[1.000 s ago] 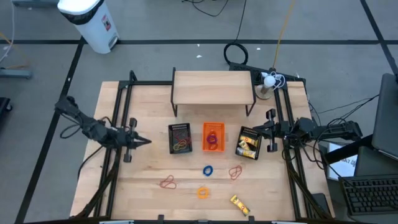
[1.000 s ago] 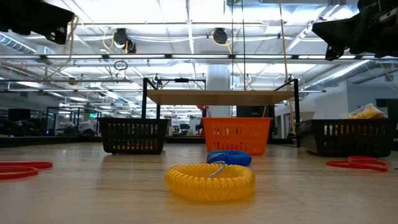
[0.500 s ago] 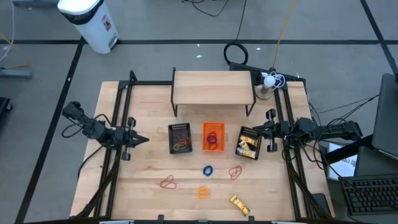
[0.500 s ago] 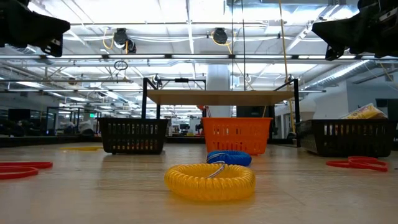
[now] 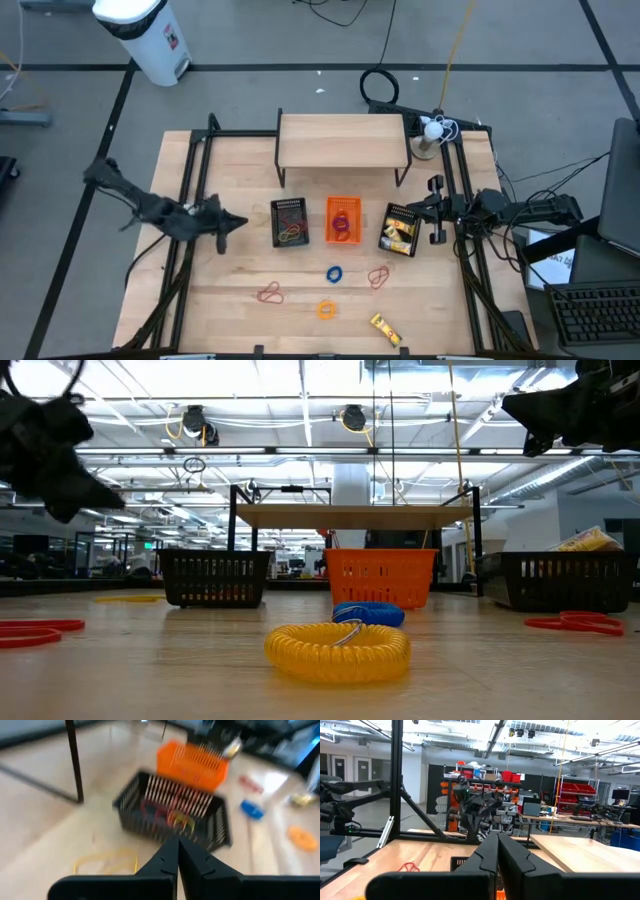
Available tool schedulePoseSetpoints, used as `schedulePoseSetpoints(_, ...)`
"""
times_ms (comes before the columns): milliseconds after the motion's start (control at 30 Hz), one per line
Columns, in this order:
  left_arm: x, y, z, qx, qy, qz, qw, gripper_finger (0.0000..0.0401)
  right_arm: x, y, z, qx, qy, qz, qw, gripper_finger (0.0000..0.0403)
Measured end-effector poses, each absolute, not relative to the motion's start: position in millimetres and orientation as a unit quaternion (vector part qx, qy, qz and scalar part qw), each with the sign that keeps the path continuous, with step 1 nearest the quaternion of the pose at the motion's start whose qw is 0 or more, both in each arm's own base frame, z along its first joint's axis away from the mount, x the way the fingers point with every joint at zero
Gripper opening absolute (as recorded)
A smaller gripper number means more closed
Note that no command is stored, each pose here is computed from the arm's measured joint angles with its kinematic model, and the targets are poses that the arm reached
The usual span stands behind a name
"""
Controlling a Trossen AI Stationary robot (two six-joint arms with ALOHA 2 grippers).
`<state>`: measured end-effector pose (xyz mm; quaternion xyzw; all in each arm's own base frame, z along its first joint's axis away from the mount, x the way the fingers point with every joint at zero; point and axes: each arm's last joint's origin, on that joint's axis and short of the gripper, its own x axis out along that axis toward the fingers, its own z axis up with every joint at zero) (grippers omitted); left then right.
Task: Pick & Place Office Desk Supplies
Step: Put the yellow rubber band into the left black bin
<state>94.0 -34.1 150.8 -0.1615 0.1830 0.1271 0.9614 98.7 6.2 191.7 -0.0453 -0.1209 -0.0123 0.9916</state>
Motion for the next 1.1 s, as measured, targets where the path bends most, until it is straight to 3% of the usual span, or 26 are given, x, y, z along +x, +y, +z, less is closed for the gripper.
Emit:
schedulePoseSetpoints(200, 109.7, -33.3, 137.3, -0.192, 0.306, 0.133, 0.923, 0.0054, 98.7, 6.2, 191.7, -0.037, -0.121, -0.011, 0.992, 0.0004)
schedulePoseSetpoints(567, 162.9, -34.7, 157.0, -0.126, 0.447, 0.132, 0.876, 0.0205, 98.8, 6.2, 191.3, -0.037, -0.118, -0.011, 0.992, 0.0004)
schedulePoseSetpoints(733, 181.4, -26.6, 150.1, -0.088, 0.515, 0.164, 0.836, 0.0214, 98.9, 6.2, 191.1, -0.037, -0.117, -0.011, 0.992, 0.0004)
schedulePoseSetpoints(1100, 195.1, -2.5, 124.2, -0.097, 0.580, 0.183, 0.788, 0.0173, 99.0, 6.2, 190.5, -0.039, -0.114, -0.011, 0.993, 0.0004)
